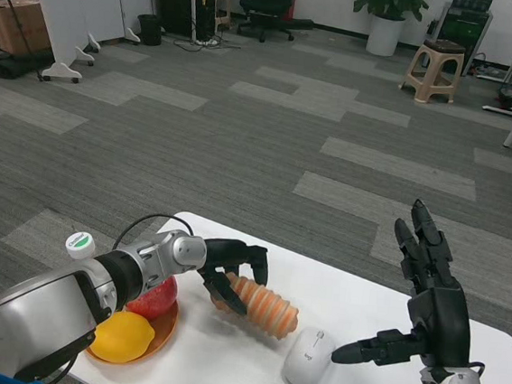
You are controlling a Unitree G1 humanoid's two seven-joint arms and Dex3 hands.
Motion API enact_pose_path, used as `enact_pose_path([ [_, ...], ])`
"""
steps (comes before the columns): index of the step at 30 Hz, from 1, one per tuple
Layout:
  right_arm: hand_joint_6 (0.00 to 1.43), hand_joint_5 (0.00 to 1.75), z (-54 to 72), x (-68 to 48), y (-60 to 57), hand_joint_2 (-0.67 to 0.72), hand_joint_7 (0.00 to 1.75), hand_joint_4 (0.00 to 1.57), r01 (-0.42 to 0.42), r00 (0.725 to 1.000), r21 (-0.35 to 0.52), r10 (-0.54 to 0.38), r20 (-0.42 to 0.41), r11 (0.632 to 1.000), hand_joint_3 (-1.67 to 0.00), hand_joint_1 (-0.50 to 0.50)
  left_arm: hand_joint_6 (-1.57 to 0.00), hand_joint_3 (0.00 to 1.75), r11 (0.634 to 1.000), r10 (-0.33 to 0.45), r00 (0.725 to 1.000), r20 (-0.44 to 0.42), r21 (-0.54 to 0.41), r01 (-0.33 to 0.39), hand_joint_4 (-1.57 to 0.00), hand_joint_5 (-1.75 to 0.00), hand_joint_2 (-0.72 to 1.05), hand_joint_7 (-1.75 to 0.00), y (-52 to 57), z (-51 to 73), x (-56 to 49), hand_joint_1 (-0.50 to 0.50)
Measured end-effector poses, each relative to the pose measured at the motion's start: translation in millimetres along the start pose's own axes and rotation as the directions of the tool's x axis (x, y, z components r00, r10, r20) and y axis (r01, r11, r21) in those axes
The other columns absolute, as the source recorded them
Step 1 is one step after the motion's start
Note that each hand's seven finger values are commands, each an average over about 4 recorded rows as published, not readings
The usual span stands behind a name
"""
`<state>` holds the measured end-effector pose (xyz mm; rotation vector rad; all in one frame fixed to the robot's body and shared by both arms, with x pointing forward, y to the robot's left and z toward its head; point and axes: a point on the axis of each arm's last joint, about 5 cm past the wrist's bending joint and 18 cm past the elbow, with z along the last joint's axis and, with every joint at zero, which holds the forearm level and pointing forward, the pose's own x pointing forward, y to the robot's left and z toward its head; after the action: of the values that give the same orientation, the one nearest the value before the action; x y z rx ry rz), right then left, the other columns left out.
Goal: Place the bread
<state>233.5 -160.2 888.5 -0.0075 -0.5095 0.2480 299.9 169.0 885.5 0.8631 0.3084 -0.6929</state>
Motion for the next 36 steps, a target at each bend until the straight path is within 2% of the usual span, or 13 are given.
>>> enact_pose_path([
  [1,0.0,0.19,0.0,0.0,0.0,0.03,0.0,0.0,0.0,1.0,0.0,0.0,0.0,1.0,0.0,-0.33,-0.03,0.09,1.0,0.0,1.0,0.001,-0.002,0.0,0.0,-1.75,0.01,-1.26,0.0,0.0,0.0,-0.5],
  [4,0.0,0.19,0.0,0.0,0.0,0.03,0.0,0.0,0.0,1.0,0.0,0.0,0.0,1.0,0.0,-0.33,-0.03,0.09,1.0,0.001,1.0,0.002,-0.006,-0.001,0.0,-1.75,-0.28,-1.26,0.0,-0.1,0.0,-0.5],
  [13,0.0,0.19,0.0,0.0,0.0,0.03,0.0,0.0,0.0,1.0,0.0,0.0,0.0,1.0,0.0,-0.29,0.0,0.09,1.0,0.0,1.0,-0.002,-0.007,0.0,0.0,-1.75,-0.68,-1.26,-0.1,-0.7,-0.1,-0.5],
  [21,0.0,0.17,0.0,0.0,0.0,0.03,0.0,0.0,0.0,1.0,0.0,0.0,0.0,1.0,0.0,-0.29,0.0,0.04,1.0,-0.001,1.0,0.01,-0.002,0.001,0.0,-1.75,-0.72,-1.26,0.5,0.0,-0.3,-0.5],
  [26,0.0,0.19,0.0,0.0,0.0,0.03,0.0,0.0,0.0,1.0,0.0,0.0,0.0,1.0,0.0,-0.29,0.0,0.09,1.0,0.03,0.999,0.036,-0.007,-0.029,0.0,-1.75,-0.72,-1.26,7.2,3.3,-2.2,-0.5],
  [28,0.0,0.17,0.0,0.0,0.0,0.03,0.0,0.0,0.0,1.0,0.0,0.0,0.0,1.0,0.0,-0.29,0.0,0.09,0.999,0.048,0.997,0.055,-0.01,-0.047,0.0,-1.69,-0.72,-1.26,10.7,6.1,-3.2,-0.5],
  [29,0.0,0.15,0.0,0.0,0.0,0.03,0.0,0.0,0.0,1.0,0.0,0.0,0.0,1.0,0.0,-0.29,0.0,0.09,0.998,0.062,0.996,0.068,-0.012,-0.061,0.0,-1.62,-0.72,-1.26,13.4,8.0,-4.1,-0.5],
  [30,0.0,0.12,0.0,0.0,0.1,0.03,0.0,0.0,0.0,1.0,0.0,0.0,0.0,1.0,0.0,-0.29,0.0,0.09,0.997,0.077,0.994,0.08,-0.015,-0.076,0.0,-1.46,-0.72,-1.26,16.1,9.7,-5.2,-0.5],
  [32,0.0,0.15,0.0,0.0,0.1,0.03,0.0,0.0,0.0,1.0,0.0,0.0,0.0,1.0,0.0,-0.29,0.0,0.09,0.995,0.101,0.99,0.097,-0.022,-0.1,0.0,-1.05,-0.72,-1.19,20.4,11.8,-7.0,-0.5],
  [33,0.0,0.17,0.0,0.0,0.1,0.03,0.0,0.0,0.0,1.0,0.0,0.0,0.0,1.0,0.0,-0.29,0.0,0.09,0.994,0.11,0.989,0.102,-0.027,-0.107,0.0,-0.87,-0.72,-1.08,21.7,12.1,-7.6,-0.5],
  [34,0.0,0.19,-0.1,0.0,0.1,0.03,0.0,0.0,0.0,1.0,0.0,0.0,0.0,1.0,0.0,-0.29,0.0,0.09,0.993,0.117,0.988,0.105,-0.033,-0.114,0.0,-0.77,-0.72,-0.98,22.7,12.2,-8.2,-0.5],
  [35,0.0,0.19,-0.1,0.0,0.1,0.03,0.0,0.0,0.0,1.0,0.0,0.0,0.0,1.0,0.0,-0.29,0.0,0.09,0.992,0.124,0.986,0.111,-0.039,-0.121,0.0,-0.72,-0.7,-0.86,23.6,12.1,-8.9,-0.5],
  [36,0.0,0.19,-0.1,0.0,0.1,0.03,0.0,0.0,0.0,1.0,0.0,0.0,0.0,1.0,0.0,-0.29,0.0,0.09,0.99,0.136,0.983,0.121,-0.051,-0.13,0.0,-0.67,-0.7,-0.65,24.7,12.0,-9.8,-0.5],
])
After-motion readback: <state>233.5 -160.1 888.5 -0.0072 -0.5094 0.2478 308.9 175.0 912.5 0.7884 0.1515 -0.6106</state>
